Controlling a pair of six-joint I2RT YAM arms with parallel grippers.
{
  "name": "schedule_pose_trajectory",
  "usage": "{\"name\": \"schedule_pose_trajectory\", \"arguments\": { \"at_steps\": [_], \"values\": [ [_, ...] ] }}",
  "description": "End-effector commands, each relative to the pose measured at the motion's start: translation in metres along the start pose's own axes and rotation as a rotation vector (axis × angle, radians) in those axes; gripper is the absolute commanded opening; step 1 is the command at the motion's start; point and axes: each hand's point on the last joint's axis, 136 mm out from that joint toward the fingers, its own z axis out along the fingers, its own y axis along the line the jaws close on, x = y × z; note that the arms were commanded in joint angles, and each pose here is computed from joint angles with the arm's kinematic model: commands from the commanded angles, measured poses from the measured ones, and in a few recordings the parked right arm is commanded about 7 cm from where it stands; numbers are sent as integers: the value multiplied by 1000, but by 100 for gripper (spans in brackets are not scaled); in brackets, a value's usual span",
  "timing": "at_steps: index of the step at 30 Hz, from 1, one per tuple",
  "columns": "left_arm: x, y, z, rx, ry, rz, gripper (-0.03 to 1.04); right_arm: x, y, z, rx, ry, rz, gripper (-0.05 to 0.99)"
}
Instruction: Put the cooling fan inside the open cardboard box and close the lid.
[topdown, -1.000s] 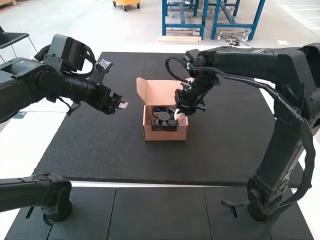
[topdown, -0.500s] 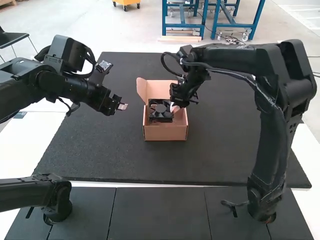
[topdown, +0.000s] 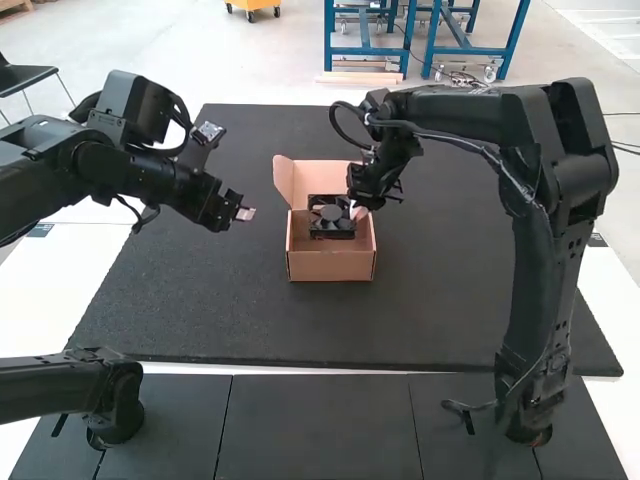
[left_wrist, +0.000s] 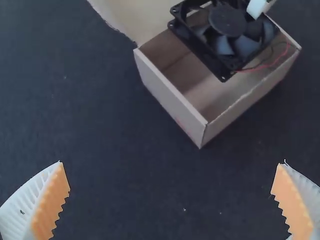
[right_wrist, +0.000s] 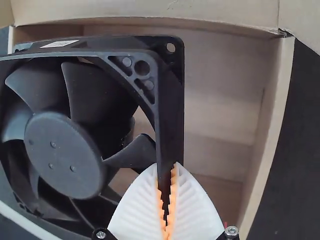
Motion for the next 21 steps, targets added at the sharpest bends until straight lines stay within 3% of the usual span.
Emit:
{"name": "schedule_pose_trajectory", "arguments": {
  "at_steps": [1,21],
  "values": [
    [-20,-1,-16,0,-76,23,96,-2,0,0,12,-5,-38,-2],
    [-33,2,-21,-10,-116,22,96,9,8,36,46,67,-93,-2]
  ]
}}
